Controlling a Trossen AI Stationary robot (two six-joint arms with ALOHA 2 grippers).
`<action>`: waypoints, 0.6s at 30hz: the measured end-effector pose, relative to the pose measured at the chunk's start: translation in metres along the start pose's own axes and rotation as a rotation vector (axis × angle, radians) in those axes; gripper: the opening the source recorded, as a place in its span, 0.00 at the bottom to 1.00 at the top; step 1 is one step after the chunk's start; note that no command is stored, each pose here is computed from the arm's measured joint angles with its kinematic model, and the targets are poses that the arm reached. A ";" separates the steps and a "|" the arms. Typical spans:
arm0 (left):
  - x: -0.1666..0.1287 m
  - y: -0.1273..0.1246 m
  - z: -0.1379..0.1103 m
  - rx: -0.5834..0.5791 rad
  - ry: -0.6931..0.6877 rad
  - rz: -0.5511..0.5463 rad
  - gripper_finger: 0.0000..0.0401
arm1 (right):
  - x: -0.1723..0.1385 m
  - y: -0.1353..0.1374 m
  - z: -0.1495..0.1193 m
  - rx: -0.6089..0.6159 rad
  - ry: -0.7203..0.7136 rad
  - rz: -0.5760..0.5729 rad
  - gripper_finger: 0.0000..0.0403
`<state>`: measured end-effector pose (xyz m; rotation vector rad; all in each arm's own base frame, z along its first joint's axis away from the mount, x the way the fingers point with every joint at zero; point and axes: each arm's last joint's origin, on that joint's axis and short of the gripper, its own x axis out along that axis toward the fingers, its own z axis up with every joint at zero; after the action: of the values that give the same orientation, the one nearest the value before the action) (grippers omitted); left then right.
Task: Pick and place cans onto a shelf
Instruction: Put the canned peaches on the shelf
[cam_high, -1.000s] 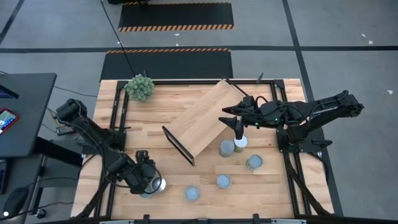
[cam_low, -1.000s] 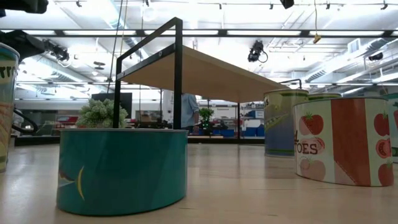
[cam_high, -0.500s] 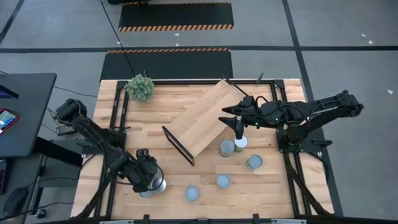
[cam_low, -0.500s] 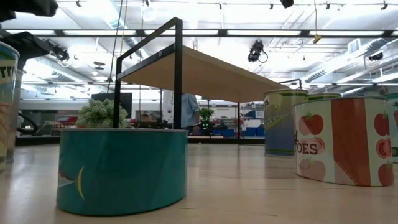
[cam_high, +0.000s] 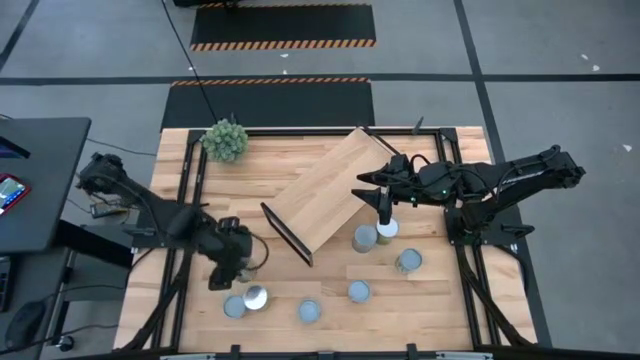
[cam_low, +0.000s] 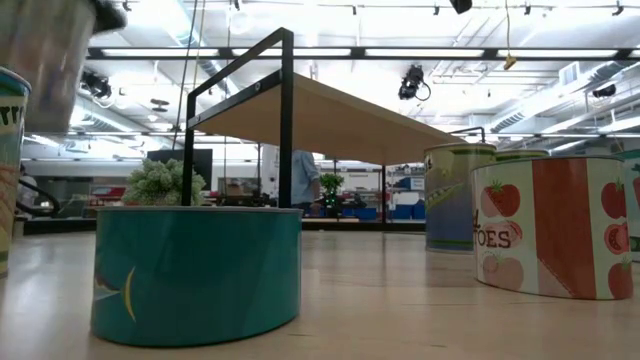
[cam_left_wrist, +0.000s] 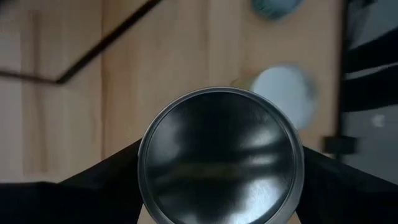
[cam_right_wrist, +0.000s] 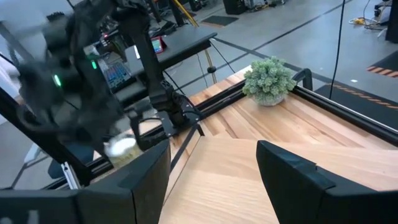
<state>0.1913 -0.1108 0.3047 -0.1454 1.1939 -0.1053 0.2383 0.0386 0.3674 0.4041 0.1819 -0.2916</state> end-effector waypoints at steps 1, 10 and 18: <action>-0.009 0.002 0.005 0.005 -0.009 -0.012 0.79 | 0.000 0.000 0.000 -0.003 0.002 -0.001 0.61; -0.080 0.031 0.059 -0.003 -0.274 -0.011 0.79 | -0.001 -0.003 -0.003 -0.028 0.038 -0.020 0.61; -0.077 0.084 0.120 0.026 -0.363 0.158 0.79 | -0.016 -0.013 0.008 0.000 -0.011 -0.059 0.59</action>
<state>0.2755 -0.0092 0.4051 -0.0437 0.8379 0.0433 0.2198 0.0273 0.3740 0.3976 0.1828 -0.3515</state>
